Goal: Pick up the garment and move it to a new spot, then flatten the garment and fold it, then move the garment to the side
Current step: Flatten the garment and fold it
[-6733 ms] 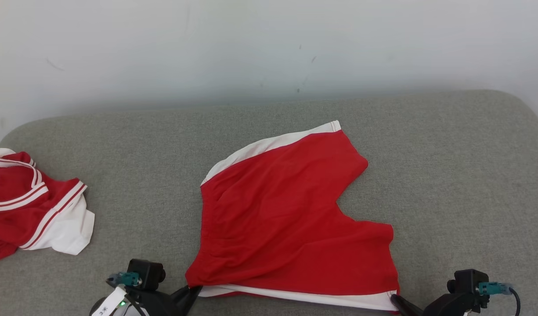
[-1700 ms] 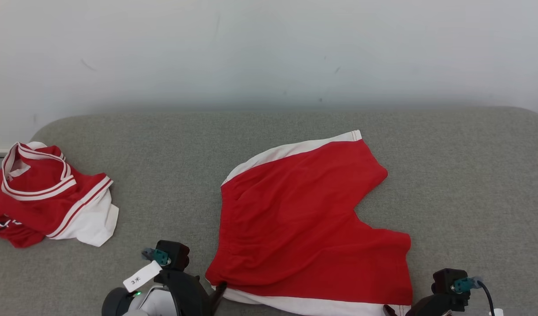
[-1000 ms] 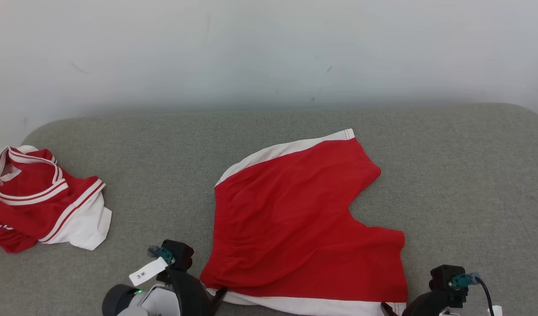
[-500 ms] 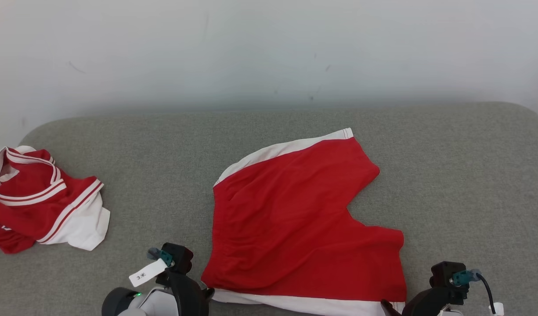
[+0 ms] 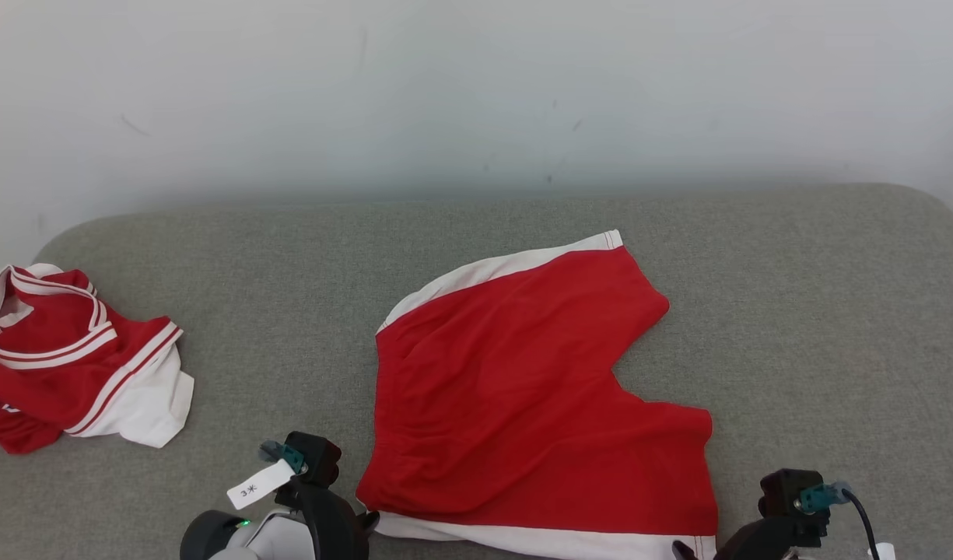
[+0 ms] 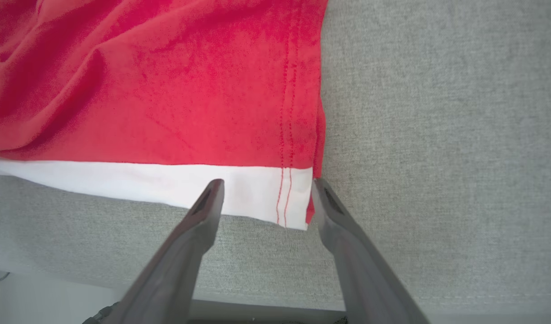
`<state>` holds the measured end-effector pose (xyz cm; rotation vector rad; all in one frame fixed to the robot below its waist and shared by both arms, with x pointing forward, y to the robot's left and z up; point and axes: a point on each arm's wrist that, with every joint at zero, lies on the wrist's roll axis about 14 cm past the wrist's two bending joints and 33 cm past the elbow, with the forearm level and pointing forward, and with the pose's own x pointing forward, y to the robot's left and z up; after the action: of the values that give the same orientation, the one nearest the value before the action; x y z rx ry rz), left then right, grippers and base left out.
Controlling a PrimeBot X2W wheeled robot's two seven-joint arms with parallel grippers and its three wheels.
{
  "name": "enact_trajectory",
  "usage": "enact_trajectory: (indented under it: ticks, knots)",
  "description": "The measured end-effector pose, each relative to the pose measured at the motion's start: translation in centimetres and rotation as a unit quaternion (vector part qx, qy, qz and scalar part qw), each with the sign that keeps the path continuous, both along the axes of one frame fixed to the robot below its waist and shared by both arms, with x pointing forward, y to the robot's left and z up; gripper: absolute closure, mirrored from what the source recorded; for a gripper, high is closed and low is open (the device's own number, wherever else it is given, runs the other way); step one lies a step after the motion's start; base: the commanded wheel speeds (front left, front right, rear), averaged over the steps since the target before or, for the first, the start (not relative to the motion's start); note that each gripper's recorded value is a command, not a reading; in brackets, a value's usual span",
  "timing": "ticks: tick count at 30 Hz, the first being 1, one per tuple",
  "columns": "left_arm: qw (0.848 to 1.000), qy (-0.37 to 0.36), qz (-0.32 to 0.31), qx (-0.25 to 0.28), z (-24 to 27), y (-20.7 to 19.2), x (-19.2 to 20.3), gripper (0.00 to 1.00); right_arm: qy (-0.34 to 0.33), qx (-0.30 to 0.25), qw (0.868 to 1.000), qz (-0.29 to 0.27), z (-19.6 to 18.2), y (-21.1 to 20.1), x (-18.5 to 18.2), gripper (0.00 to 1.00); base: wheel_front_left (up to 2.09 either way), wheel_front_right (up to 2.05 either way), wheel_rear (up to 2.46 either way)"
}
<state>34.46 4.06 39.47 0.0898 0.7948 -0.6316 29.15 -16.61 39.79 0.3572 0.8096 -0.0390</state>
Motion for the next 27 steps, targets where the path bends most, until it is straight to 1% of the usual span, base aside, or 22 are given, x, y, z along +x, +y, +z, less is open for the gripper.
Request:
enact_trajectory:
  ticks: [3, 6, 7, 8, 14, 15, 16, 27]
  knots:
    - [1.000, 0.000, -0.001, 0.000, 0.0, 0.0, 0.0, 1.00, 0.016, 0.002, 1.000, -0.005, -0.6, -0.3, -0.5, 0.00, 0.00, 0.00, 0.00]
    - [1.000, 0.001, -0.002, 0.001, -0.1, 0.0, -0.1, 1.00, 0.026, 0.003, 1.000, -0.011, -1.0, -0.6, -0.8, 0.09, 0.00, 0.00, 0.00]
    - [1.000, 0.001, -0.002, 0.001, -0.1, 0.0, -0.1, 1.00, 0.029, 0.004, 1.000, -0.012, -1.1, -0.6, -0.8, 0.14, 0.00, 0.00, 0.00]
    - [1.000, 0.002, -0.002, 0.001, -0.1, 0.0, -0.2, 1.00, 0.030, 0.005, 0.999, -0.013, -1.1, -0.6, -0.8, 0.24, 0.00, 0.00, 0.00]
    - [1.000, 0.003, 0.000, 0.002, -0.2, 0.1, -0.2, 1.00, 0.041, 0.006, 0.999, -0.011, -1.5, -0.5, -0.9, 0.40, 0.00, 0.00, 0.00]
    - [1.000, 0.003, 0.000, 0.001, -0.2, 0.1, -0.2, 1.00, 0.042, 0.006, 0.999, -0.011, -1.5, -0.5, -0.9, 0.47, 0.00, 0.00, 0.00]
    - [1.000, 0.004, 0.000, 0.001, -0.3, 0.2, -0.3, 1.00, 0.045, 0.007, 0.999, -0.010, -1.6, -0.4, -1.0, 0.51, 0.00, 0.00, 0.00]
    - [1.000, 0.009, 0.003, 0.001, -0.6, 0.3, -0.3, 1.00, 0.061, 0.005, 0.998, -0.014, -2.2, -0.7, -1.2, 0.51, 0.00, 0.00, 0.00]
